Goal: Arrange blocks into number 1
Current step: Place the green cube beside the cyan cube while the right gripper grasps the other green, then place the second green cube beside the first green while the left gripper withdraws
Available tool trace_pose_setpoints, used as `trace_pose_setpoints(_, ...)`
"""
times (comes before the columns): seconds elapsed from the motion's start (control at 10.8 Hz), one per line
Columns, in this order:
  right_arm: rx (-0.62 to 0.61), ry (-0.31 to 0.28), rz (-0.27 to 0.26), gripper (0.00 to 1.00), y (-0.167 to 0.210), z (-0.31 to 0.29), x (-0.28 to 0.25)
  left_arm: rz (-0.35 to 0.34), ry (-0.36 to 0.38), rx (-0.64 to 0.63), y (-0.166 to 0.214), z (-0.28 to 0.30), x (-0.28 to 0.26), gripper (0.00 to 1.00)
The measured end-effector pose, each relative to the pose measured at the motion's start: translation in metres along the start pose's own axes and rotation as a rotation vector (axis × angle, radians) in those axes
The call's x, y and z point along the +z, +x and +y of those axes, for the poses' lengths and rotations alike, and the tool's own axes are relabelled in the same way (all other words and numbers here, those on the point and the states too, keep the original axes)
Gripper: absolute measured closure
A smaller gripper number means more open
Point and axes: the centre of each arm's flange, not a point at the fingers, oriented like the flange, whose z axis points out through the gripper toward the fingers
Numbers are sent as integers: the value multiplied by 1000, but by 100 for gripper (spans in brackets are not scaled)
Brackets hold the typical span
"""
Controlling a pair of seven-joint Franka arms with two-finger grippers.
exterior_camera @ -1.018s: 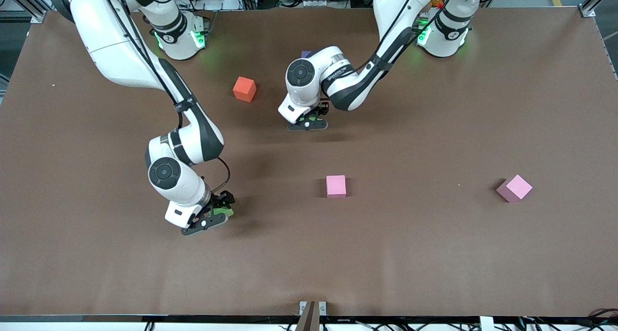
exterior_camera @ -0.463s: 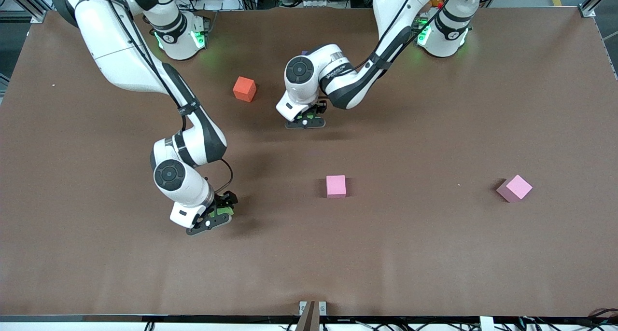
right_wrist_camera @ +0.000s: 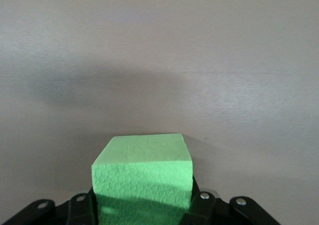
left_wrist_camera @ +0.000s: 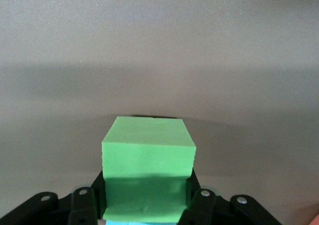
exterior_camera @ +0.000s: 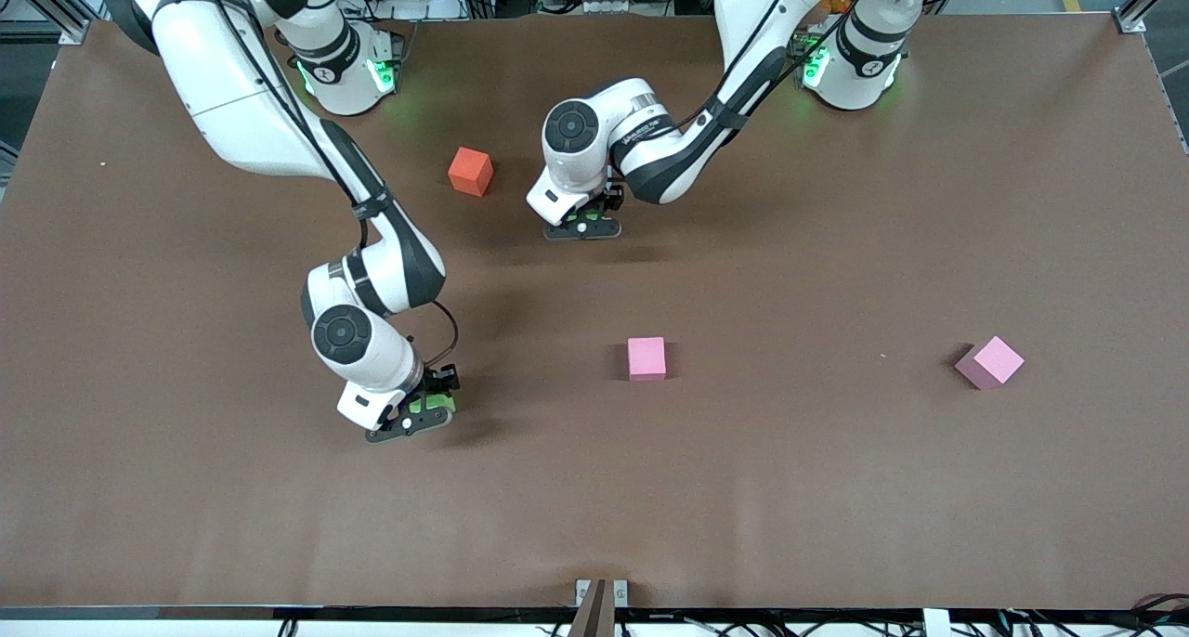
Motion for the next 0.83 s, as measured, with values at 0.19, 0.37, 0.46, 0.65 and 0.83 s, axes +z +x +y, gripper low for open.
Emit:
trace_pose_setpoints(0.19,31,-4,-28,39,-4,-20,-1,0,-5,4,-3,1,2,39)
trace_pose_setpoints(0.37,41,-8,-42,39,-7,-31,-1,-1,-7,7,-7,1,6,39)
trace_pose_setpoints(0.46,42,-8,-42,39,-7,-30,-1,-3,-5,8,-8,1,8,38)
trace_pose_setpoints(0.65,51,-8,-41,41,-7,-30,-2,-4,-3,8,-9,0,9,33)
trace_pose_setpoints(0.83,103,-9,-40,41,-7,-31,-2,8,-17,3,-5,0,0,7)
